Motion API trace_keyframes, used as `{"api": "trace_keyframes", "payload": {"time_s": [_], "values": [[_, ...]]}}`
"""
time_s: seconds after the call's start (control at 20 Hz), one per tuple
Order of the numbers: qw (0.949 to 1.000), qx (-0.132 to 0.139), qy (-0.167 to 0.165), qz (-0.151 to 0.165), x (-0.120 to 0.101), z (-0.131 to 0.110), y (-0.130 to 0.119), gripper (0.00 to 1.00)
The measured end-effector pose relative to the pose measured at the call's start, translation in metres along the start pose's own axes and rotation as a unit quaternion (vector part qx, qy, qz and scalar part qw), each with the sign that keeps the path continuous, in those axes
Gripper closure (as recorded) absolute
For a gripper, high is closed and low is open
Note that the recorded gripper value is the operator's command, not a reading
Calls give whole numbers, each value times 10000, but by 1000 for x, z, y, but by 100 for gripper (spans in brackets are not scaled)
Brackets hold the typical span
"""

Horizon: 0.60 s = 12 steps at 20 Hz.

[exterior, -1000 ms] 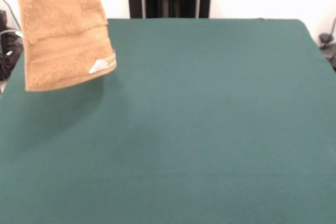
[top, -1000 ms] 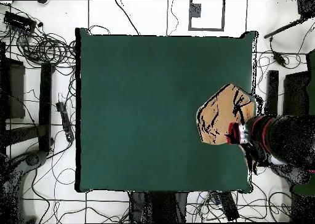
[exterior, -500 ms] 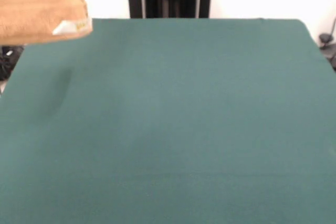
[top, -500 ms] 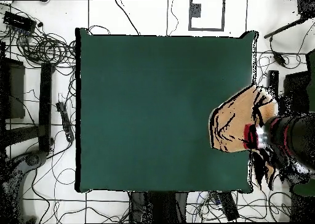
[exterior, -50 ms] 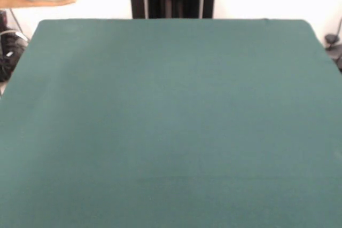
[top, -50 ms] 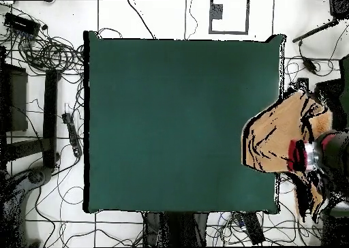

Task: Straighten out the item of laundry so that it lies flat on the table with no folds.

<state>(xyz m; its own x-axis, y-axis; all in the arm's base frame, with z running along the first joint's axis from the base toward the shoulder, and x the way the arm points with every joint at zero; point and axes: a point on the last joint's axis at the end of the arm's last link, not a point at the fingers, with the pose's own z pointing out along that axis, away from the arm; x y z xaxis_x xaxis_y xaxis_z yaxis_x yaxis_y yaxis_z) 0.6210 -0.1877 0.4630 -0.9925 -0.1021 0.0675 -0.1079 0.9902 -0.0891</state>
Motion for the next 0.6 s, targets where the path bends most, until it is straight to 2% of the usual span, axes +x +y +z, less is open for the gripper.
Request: {"api": "trace_keyframes", "payload": {"time_s": [0.25,0.4,0.6], "values": [[9989,407,-243,-9,5,-30,20,100],[9953,782,-549,-160,5,-39,54,100],[9857,1157,-1077,-585,2,-32,115,100]]}}
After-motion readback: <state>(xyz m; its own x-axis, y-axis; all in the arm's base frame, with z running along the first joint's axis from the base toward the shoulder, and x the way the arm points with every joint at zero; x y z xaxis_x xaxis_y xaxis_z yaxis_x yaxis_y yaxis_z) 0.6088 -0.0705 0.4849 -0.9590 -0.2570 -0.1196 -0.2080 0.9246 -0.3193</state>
